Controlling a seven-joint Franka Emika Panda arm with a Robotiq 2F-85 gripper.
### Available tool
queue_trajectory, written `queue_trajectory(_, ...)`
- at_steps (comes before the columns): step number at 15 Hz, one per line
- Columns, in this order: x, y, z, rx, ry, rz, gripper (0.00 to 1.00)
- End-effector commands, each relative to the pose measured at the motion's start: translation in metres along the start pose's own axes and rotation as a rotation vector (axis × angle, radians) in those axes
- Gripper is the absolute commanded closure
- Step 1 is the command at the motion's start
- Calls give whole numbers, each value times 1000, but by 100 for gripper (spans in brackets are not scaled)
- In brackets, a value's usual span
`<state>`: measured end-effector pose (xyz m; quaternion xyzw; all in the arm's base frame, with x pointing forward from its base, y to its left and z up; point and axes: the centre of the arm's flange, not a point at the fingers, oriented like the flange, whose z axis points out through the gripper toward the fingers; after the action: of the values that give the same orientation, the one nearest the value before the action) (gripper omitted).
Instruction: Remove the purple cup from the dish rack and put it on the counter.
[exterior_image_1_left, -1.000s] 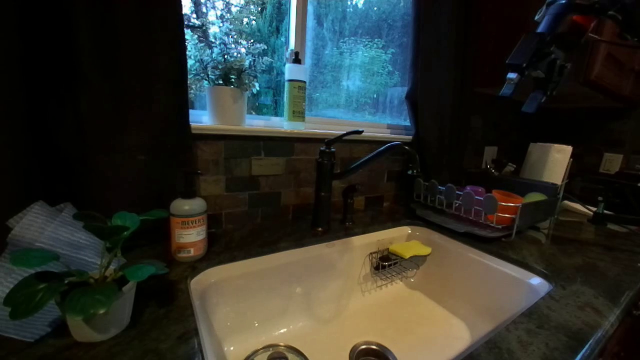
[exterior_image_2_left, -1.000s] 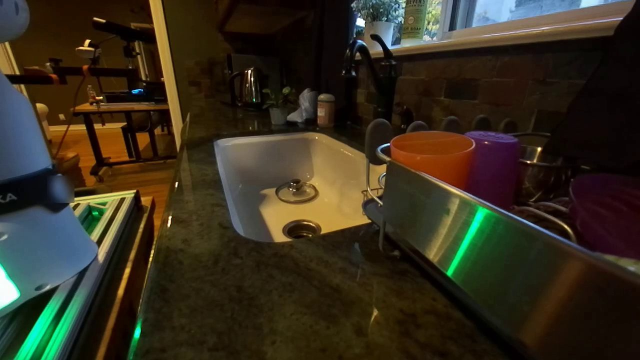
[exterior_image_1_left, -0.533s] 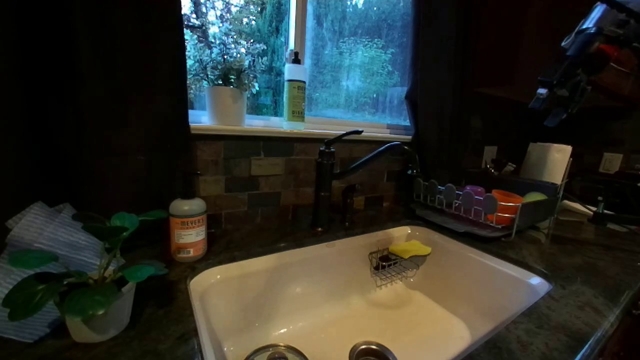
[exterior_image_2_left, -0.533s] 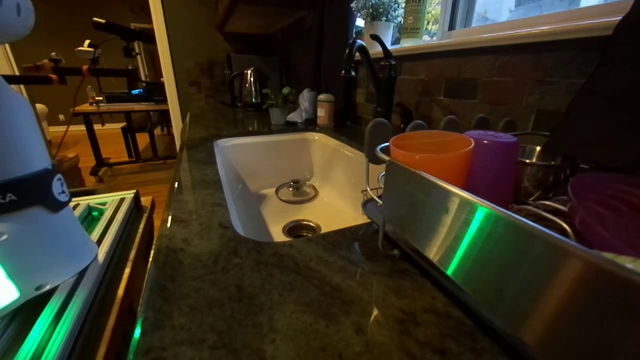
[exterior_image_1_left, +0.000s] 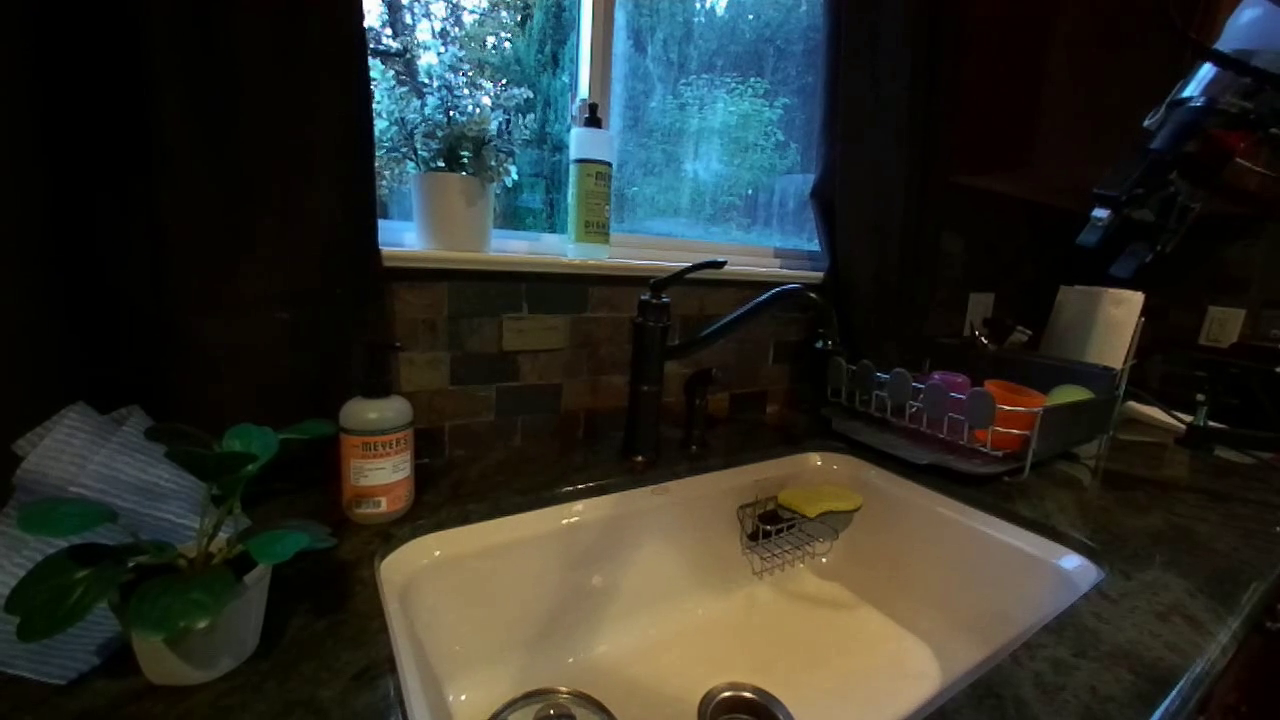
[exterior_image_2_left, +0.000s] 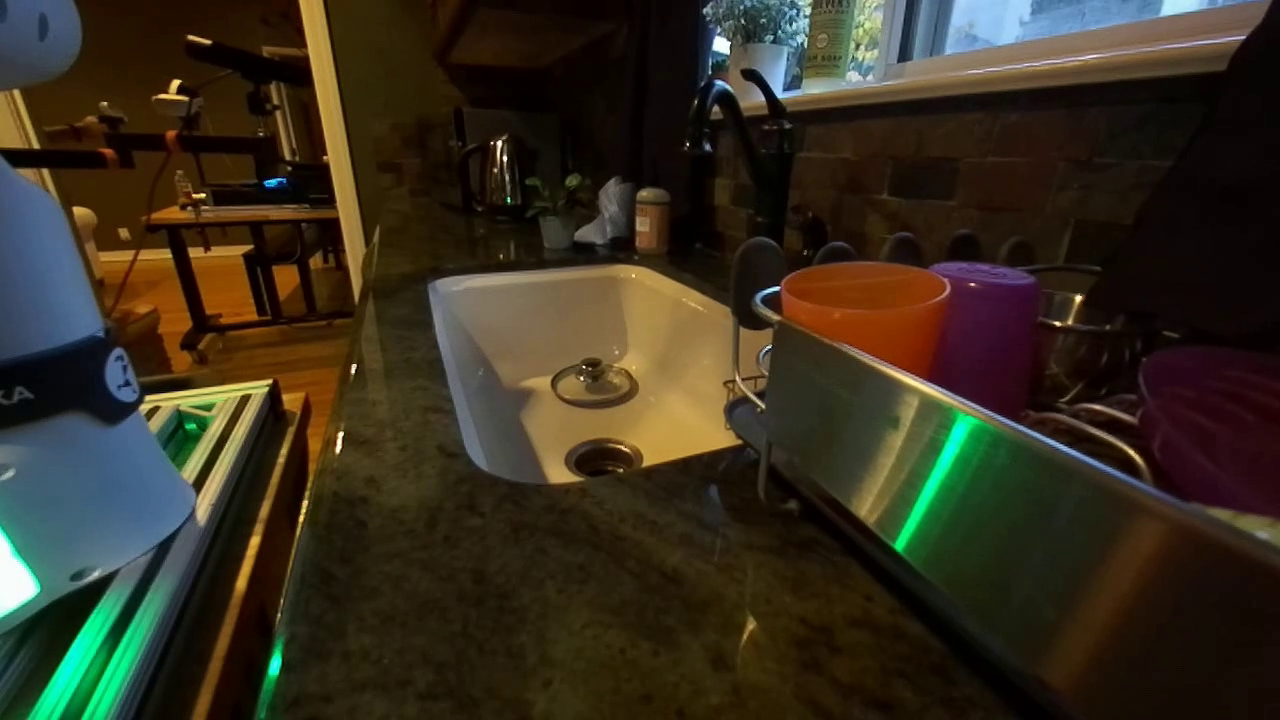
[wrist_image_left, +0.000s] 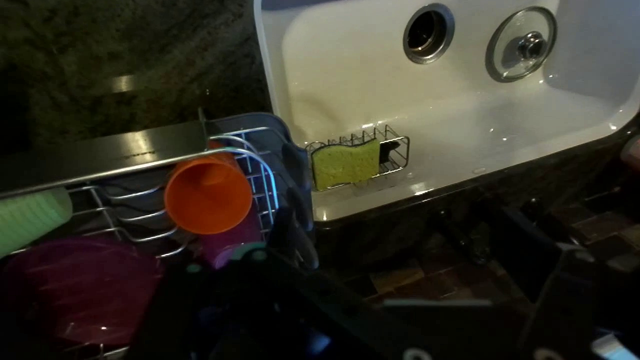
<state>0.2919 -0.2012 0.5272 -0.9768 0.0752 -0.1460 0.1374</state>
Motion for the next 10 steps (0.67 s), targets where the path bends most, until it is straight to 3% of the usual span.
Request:
queue_trajectory(1, 8, 43, 26, -91, -58, -86, 0)
queue_trajectory(6, 25, 88, 80, -205, -96, -133, 0)
queue_trajectory(10, 49, 95, 96, -251, -3, -55, 0)
